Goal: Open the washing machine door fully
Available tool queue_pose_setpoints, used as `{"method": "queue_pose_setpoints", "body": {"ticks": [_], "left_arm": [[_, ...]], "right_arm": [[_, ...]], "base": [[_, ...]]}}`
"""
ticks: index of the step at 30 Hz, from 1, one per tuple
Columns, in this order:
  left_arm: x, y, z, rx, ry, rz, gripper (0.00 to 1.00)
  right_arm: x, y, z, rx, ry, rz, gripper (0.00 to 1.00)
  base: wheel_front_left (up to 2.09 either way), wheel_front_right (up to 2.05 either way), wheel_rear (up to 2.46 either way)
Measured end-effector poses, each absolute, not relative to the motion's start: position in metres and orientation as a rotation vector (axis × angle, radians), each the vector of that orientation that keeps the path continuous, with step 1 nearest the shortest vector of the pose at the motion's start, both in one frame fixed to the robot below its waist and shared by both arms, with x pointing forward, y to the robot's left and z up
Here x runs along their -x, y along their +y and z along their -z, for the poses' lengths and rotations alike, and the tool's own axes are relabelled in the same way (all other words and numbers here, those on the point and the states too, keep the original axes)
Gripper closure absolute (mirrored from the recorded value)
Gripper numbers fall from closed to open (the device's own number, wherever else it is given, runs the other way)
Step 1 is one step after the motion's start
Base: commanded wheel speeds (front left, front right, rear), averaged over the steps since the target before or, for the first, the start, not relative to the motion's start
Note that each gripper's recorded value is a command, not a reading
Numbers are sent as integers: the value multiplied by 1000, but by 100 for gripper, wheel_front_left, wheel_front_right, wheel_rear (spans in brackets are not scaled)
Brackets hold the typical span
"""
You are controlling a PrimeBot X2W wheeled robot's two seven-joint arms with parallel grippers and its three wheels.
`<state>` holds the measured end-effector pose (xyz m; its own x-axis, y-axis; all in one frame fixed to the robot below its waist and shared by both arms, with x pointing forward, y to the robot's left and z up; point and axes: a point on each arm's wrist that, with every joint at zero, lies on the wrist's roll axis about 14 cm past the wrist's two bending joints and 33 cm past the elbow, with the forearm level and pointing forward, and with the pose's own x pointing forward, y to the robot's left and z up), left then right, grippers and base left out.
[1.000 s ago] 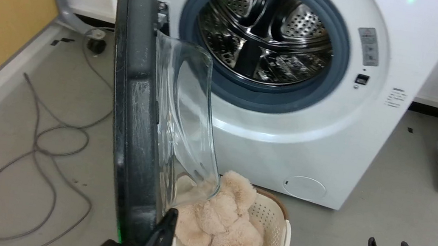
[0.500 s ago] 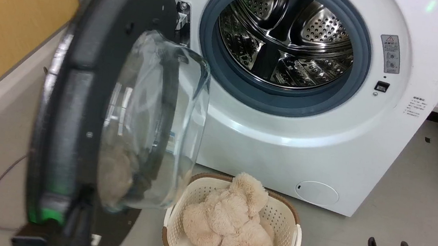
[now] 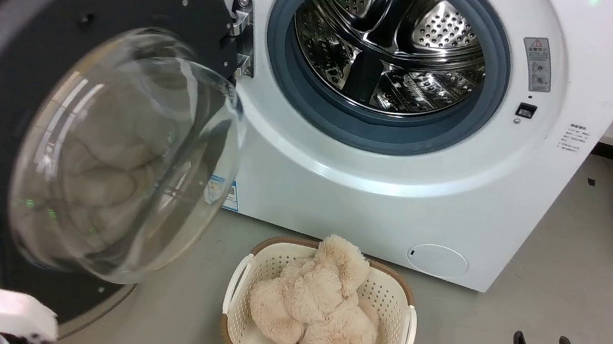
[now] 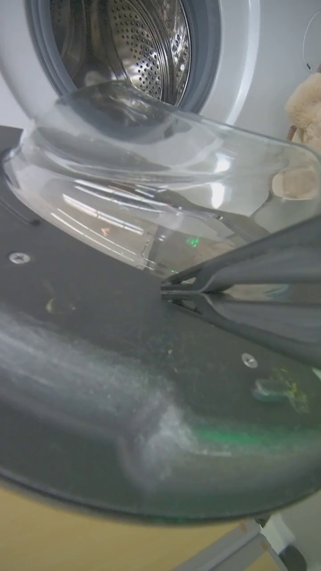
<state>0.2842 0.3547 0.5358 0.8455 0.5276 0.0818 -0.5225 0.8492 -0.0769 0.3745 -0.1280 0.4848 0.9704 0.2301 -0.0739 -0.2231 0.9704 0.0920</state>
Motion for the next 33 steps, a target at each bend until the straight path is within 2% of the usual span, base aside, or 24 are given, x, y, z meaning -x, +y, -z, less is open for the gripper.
{"method": "queue_pose_setpoints", "body": {"ticks": [12,19,25,26,27,28,29,30,33], "left_arm": [[-279,412,-522,55,-70,-687,100],[-277,406,-518,77,-74,-693,100],[-266,378,-513,72,-83,-649,100],[-264,372,-510,76,-77,-639,89],[-261,367,-507,78,-69,-631,64],[-260,361,-504,85,-64,-619,51],[-258,355,-502,91,-60,-607,4],[-258,350,-500,94,-56,-594,0],[-257,333,-498,103,-53,-559,0]], "right_arm": [[-374,-134,-481,-77,99,-210,0],[-372,-134,-486,-75,86,-212,0],[-369,-131,-493,-64,65,-222,0],[-369,-132,-494,-63,61,-221,0],[-369,-132,-496,-60,56,-221,0],[-369,-132,-497,-57,51,-221,0],[-369,-131,-499,-55,47,-223,0],[-369,-131,-500,-54,42,-223,0],[-369,-130,-505,-43,27,-228,0]], "base": [[0,0,0],[0,0,0],[0,0,0],[0,0,0],[0,0,0],[0,0,0],[0,0,0],[0,0,0],[0,0,0]]}}
